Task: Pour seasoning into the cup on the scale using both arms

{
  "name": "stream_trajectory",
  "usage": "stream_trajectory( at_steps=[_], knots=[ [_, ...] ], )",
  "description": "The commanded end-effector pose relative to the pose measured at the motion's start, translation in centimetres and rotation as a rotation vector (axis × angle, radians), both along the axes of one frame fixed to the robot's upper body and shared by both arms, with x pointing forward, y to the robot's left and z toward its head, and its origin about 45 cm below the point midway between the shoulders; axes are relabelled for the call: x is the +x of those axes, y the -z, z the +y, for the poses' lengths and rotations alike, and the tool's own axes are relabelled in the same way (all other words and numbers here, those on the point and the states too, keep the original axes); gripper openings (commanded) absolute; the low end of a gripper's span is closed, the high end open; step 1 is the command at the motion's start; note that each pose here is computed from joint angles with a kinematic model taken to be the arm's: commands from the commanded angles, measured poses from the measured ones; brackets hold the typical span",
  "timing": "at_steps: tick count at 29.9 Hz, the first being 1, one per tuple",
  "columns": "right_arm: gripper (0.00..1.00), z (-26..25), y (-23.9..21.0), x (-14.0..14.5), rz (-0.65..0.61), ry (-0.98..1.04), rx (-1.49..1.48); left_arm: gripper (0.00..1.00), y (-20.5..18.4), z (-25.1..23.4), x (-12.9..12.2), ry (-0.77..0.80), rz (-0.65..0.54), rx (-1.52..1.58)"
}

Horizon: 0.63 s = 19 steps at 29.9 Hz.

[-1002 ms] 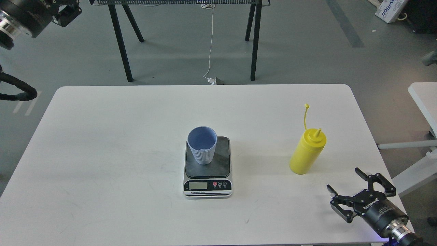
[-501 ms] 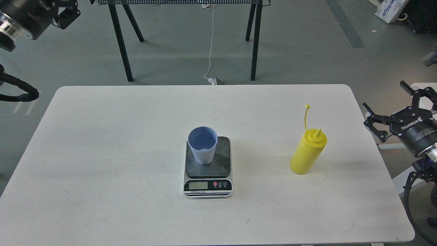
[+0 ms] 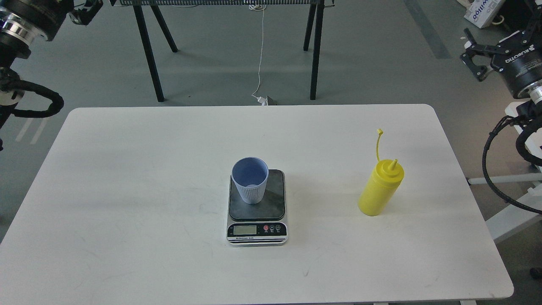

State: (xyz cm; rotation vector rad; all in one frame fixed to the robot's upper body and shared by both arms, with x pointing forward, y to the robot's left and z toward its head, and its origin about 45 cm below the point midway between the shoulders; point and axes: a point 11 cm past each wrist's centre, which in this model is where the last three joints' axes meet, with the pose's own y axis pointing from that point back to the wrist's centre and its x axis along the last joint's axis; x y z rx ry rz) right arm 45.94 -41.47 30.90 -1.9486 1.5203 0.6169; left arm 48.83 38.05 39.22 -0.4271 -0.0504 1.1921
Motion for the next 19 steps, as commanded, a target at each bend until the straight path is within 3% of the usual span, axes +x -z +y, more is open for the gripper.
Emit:
stream_trajectory(
  at_steps=[1,10,19],
  knots=[
    [1.00,0.3,1.3,1.7,0.047,0.038,0.054,1.00,0.7,-0.2,0.1,0.006,0.024,-0.090],
    [1.00,3.7,3.0,2.6,0.050,0.013,0.146,1.00,5.2,0.2,-0.7,-0.015,0.111,-0.168],
    [1.00,4.1,3.2,2.6,0.045,0.018,0.153,1.00,6.7,0.3,-1.1,-0.026,0.131,-0.218]
  ],
)
